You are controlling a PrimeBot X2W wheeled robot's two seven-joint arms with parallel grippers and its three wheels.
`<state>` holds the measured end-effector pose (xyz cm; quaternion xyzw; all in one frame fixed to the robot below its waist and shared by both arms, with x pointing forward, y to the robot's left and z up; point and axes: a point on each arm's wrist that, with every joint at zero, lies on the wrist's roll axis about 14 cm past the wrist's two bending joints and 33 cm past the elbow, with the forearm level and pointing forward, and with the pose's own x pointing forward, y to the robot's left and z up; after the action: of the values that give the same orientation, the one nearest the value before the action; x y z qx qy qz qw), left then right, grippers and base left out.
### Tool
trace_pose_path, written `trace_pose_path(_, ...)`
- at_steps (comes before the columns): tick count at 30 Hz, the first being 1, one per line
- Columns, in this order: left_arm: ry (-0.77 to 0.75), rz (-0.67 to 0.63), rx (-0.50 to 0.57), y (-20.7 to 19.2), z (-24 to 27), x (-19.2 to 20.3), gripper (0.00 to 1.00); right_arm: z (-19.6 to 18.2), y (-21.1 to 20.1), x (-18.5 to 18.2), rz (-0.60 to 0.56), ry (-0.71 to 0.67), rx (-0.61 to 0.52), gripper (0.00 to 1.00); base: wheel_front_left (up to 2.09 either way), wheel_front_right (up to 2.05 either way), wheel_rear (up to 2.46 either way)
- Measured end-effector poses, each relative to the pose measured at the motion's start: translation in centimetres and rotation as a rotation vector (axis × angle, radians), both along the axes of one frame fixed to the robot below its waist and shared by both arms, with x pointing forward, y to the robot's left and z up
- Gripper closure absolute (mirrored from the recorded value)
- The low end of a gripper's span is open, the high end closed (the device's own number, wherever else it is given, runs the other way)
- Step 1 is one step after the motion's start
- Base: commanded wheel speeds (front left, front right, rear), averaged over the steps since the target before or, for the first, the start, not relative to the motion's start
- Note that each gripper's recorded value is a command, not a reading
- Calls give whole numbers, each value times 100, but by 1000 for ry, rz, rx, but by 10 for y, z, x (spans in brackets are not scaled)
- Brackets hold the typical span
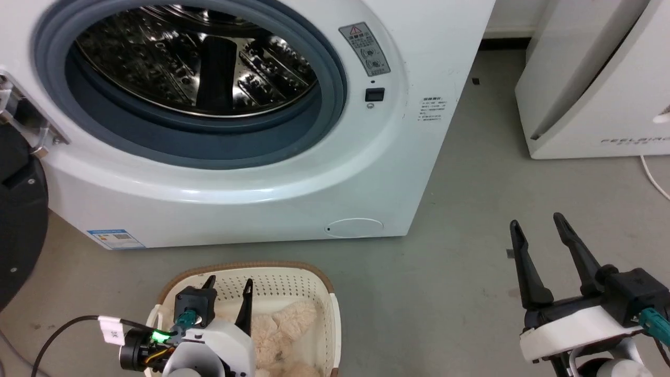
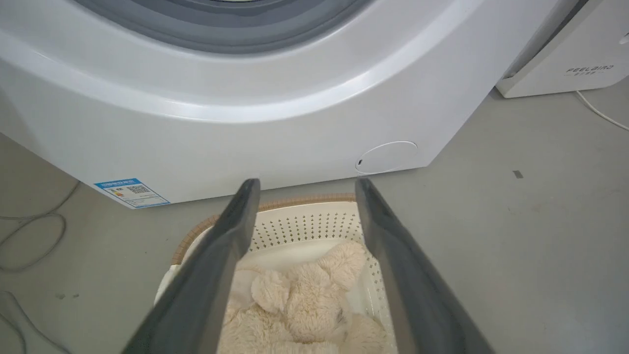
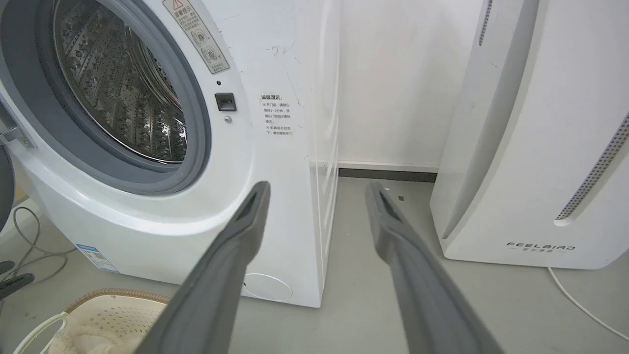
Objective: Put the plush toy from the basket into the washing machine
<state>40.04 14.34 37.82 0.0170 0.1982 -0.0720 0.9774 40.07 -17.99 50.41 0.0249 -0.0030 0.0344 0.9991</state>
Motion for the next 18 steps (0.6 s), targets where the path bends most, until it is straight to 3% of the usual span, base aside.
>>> trace_pose_path(18, 211, -130, 25, -21, -72, 4, 0, -25, -12, 13, -38, 44, 11, 0, 0, 0, 0)
